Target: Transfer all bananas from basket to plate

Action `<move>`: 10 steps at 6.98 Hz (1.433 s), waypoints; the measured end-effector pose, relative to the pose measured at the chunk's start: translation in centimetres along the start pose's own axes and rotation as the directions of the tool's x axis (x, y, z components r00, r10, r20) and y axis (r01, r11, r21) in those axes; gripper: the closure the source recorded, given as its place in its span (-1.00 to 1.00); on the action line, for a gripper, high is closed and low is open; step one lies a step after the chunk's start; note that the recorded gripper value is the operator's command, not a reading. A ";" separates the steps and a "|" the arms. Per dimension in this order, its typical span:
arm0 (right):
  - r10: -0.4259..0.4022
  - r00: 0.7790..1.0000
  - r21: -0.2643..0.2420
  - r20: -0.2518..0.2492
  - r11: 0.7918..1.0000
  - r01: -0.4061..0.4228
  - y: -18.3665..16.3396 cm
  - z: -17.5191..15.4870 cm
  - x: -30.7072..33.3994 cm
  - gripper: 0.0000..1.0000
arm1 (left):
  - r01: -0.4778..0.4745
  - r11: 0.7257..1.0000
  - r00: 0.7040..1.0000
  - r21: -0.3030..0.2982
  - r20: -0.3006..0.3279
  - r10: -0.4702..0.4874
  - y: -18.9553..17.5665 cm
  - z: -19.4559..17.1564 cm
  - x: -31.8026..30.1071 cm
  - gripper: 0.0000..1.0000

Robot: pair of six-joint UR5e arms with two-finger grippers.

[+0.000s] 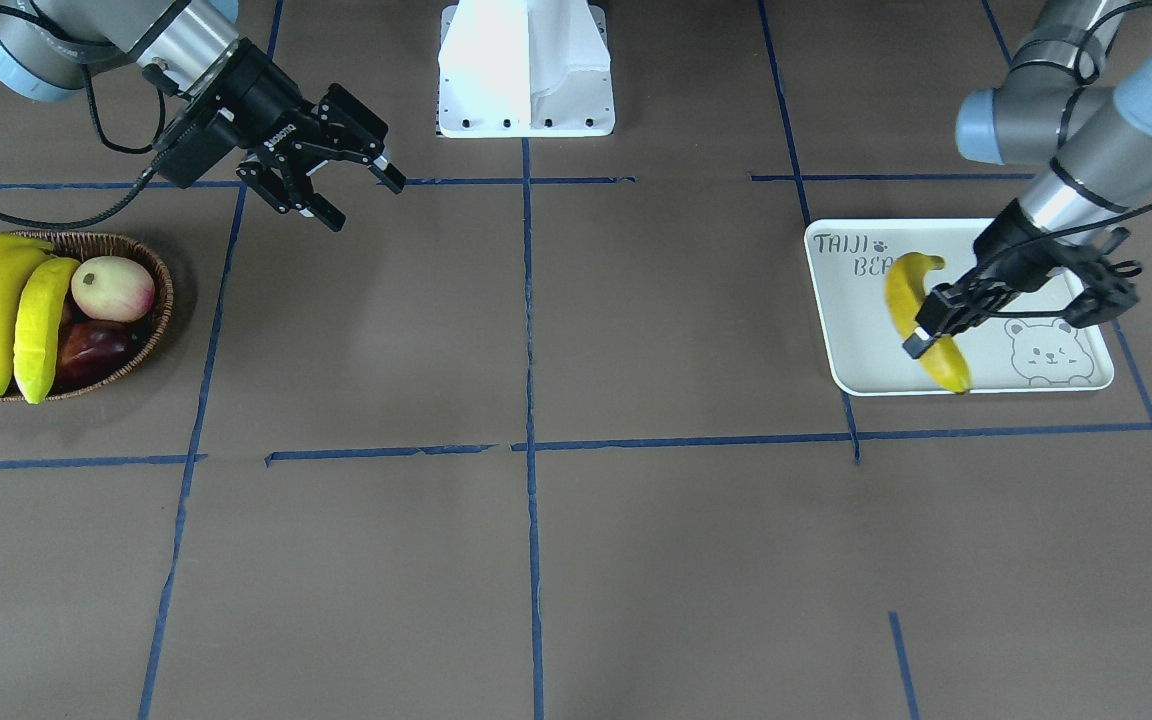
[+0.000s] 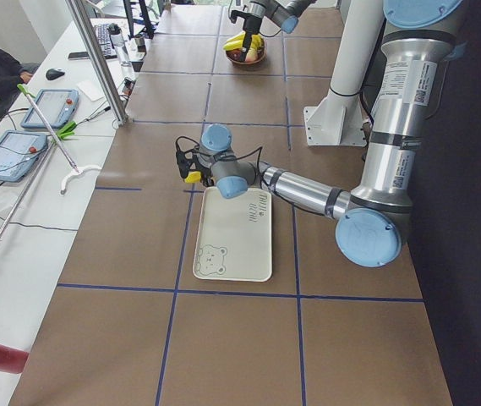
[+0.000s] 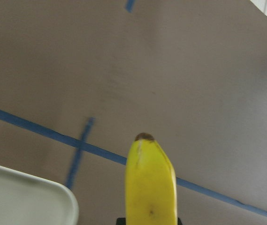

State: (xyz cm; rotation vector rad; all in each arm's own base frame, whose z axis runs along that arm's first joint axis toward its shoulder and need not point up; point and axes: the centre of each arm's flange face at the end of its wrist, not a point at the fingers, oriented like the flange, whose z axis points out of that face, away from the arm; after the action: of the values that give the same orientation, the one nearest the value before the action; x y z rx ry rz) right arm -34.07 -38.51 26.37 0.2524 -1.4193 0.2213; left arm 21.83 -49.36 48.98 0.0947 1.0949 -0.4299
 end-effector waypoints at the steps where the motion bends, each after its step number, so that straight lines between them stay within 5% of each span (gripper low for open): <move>1: 0.007 1.000 0.008 -0.020 1.000 -0.007 -0.4 -0.3 1.1 -0.99 | -0.023 1.000 0.998 0.000 0.062 0.023 0.3 -0.3 -4.9 1.00; 4: 0.017 0.998 0.018 -0.055 1.000 -0.016 -0.8 -0.3 2.4 -0.99 | 0.001 1.000 0.983 0.008 0.181 -0.003 1.0 0.3 -12.7 1.00; 6: 0.017 0.998 0.020 -0.061 1.000 -0.016 -0.8 -0.3 2.6 -0.99 | -0.013 0.999 0.972 0.046 0.236 0.001 0.6 1.0 -15.1 -0.98; 10: 0.032 0.993 0.017 -0.118 0.999 -0.030 -3.2 -2.3 4.0 -0.99 | -0.093 0.995 0.968 0.031 0.238 0.083 0.5 1.6 -15.1 -1.00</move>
State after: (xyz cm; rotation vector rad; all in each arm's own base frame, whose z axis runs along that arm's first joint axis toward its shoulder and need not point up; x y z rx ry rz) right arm -30.40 -40.88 29.91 0.2263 -1.3055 0.2690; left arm 17.48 -44.98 62.90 0.1255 0.8439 -0.3739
